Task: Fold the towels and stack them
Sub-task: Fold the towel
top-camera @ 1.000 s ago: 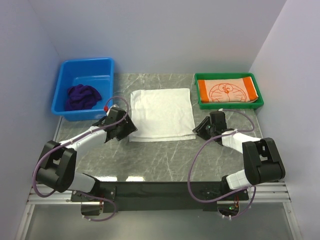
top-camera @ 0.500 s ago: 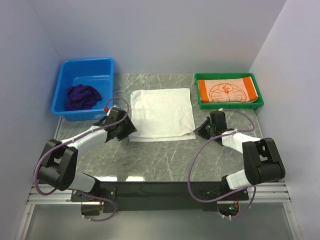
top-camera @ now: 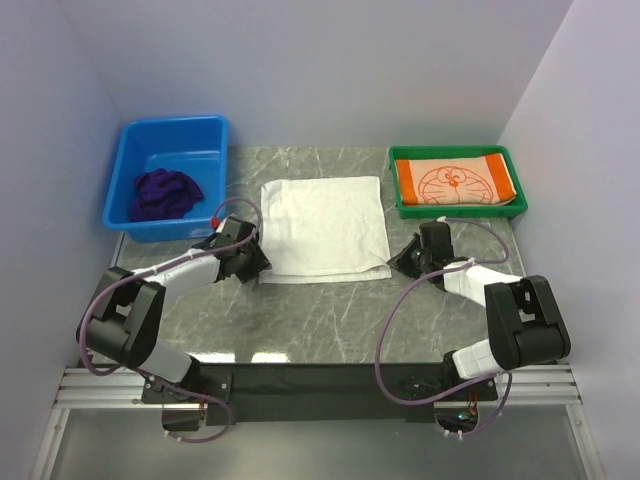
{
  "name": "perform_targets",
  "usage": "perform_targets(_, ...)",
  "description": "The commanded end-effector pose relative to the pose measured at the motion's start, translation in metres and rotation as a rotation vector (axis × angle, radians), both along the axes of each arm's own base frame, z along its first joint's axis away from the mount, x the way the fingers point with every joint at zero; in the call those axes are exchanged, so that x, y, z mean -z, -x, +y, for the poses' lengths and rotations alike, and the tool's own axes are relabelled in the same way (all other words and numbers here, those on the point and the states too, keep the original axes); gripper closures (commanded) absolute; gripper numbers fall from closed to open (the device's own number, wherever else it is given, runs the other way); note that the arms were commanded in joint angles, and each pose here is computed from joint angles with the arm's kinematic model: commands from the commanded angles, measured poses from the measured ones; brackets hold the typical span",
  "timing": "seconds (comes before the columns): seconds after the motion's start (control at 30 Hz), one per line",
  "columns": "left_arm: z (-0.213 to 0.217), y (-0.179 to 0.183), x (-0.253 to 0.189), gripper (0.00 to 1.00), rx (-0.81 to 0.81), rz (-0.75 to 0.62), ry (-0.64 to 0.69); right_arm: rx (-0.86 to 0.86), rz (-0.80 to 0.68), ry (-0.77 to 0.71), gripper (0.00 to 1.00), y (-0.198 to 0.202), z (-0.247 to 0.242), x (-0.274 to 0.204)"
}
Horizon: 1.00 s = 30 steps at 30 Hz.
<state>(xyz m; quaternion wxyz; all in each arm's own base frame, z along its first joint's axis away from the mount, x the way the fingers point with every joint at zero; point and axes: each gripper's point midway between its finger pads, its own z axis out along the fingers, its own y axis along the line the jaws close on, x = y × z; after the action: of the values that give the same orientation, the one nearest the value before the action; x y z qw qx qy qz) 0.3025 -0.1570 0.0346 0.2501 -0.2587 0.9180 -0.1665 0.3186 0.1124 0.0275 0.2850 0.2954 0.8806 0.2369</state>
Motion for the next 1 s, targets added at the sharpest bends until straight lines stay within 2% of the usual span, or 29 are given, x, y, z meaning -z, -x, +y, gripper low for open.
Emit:
perform_targets(0.0, -0.007, -0.016, -0.01, 0.52, -0.012, -0.045, 0.024, 0.005, -0.043, 0.011, 1.0, -0.009, -0.003, -0.005)
perform_targets(0.27, -0.003, -0.015, -0.002, 0.59, -0.026, -0.022, 0.0, -0.004, -0.04, 0.006, 1.0, -0.008, -0.001, -0.004)
perform_targets(0.4, -0.001, -0.017, -0.012, 0.6, -0.026, -0.046, -0.011, -0.004, -0.048, 0.009, 1.0, -0.009, -0.002, -0.006)
perform_targets(0.63, -0.008, -0.025, -0.025, 0.59, 0.0, -0.07, -0.007, -0.008, -0.049, 0.012, 1.0, -0.009, -0.002, -0.006)
perform_targets(0.97, -0.004, -0.02, -0.013, 0.56, -0.019, -0.014, -0.058, -0.009, -0.045, 0.02, 1.0, -0.008, -0.003, -0.006)
